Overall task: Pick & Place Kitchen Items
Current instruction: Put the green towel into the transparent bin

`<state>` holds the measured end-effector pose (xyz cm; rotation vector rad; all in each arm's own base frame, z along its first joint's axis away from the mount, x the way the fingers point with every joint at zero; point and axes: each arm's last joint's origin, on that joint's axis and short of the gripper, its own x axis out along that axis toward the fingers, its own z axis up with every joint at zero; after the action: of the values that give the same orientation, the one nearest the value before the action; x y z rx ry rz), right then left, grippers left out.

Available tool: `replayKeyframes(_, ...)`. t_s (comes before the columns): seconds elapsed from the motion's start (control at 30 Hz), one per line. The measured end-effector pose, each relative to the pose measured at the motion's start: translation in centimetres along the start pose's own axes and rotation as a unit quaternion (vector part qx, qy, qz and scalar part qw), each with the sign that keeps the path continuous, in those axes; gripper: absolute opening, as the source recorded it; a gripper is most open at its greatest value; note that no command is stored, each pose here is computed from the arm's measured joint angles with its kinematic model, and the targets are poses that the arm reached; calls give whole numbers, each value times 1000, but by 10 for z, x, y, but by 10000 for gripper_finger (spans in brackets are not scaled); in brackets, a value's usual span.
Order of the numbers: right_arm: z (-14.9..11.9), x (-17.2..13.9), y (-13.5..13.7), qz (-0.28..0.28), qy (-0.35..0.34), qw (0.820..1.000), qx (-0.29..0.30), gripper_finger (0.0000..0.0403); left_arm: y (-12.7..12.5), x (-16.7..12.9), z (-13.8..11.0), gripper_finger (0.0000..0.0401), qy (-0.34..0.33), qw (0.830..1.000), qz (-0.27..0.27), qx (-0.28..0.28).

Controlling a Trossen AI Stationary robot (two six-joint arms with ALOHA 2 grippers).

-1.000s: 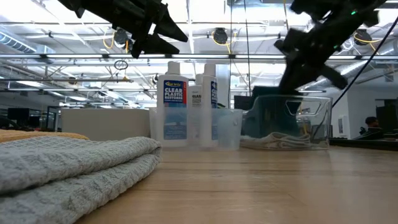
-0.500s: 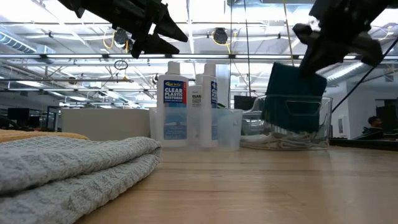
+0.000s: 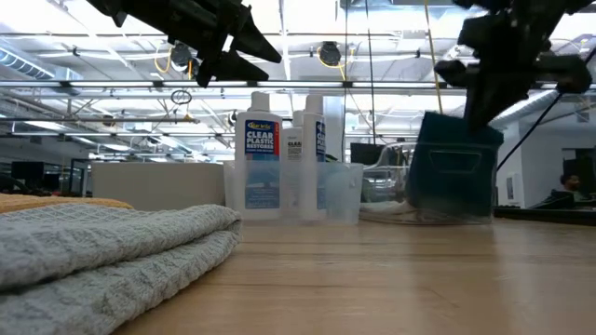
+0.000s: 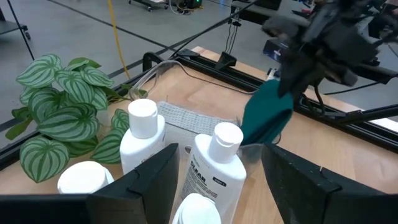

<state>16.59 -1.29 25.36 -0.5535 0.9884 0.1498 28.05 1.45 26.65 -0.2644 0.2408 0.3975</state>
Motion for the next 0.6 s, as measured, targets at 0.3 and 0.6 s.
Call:
replayKeyframes(0.3,2,24,-19,-47,50,997,-27,0,0,0,0,235,0,1000,0,0)
replayKeyframes(0.6,-4,55,-54,-113,90,989,-31,0,0,0,0,235,0,1000,0,0)
